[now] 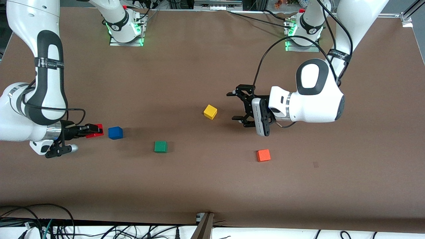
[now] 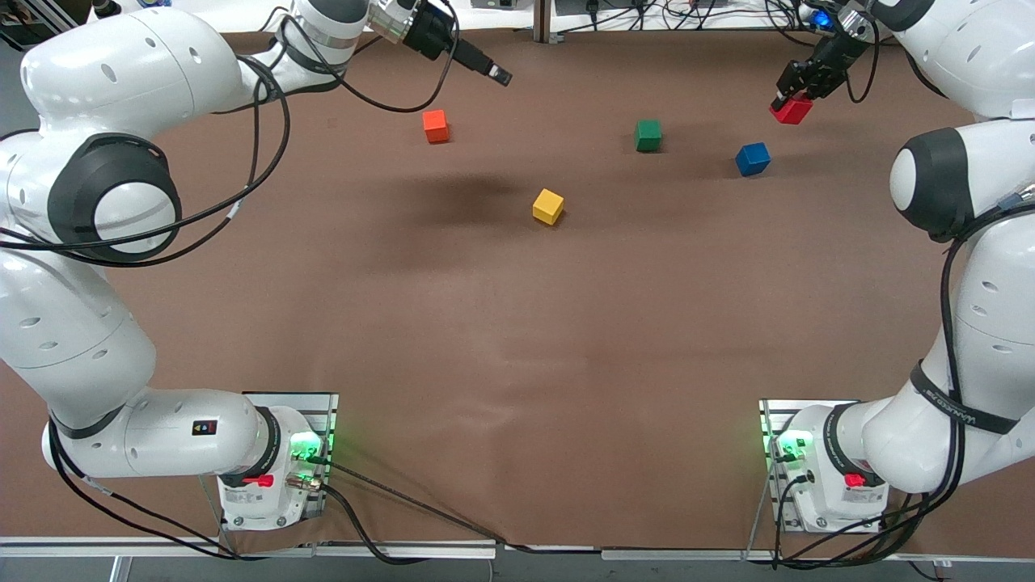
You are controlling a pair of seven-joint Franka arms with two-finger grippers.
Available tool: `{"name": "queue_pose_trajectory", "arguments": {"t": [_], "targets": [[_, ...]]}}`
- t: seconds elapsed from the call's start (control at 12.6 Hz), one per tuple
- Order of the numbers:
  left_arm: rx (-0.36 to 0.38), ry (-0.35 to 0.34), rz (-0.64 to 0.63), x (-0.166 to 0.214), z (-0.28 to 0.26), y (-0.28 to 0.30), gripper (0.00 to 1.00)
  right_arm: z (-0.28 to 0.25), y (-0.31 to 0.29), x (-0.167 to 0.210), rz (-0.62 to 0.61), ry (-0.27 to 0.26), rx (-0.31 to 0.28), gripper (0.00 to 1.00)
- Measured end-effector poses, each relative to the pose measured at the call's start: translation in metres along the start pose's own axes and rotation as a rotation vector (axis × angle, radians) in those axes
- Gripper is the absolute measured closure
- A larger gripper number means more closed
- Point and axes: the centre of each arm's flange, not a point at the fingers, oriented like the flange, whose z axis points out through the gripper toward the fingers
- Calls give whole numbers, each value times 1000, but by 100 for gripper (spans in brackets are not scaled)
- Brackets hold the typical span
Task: Pass red block to right arm, stack on blue
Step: 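Carry the red cube over the blue cube with the right gripper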
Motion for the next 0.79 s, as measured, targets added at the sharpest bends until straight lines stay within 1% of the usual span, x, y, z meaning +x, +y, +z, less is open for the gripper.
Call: {"name": "queue_pose_trajectory", "arguments": {"t": [0.16,0.24,0.47,0.55,0.71,0.79], "targets": [[8,-116,-85,-16,-13,-6,0,4,-4,4,-32,15,-85,44],[24,-173,-129,-24,-22,-7,0,10,-10,6,-45,31,-112,44],[116,-328,-271,-43,-56,0,0,24,-25,3,-66,70,-144,44],[171,-389,-337,-47,-66,10,0,23,-29,1,-71,88,-153,44],[316,-511,-461,-51,-87,35,0,22,-37,-3,-90,148,-194,44],[393,-548,-515,-52,-99,47,0,26,-41,-8,-98,183,-216,44]]}}
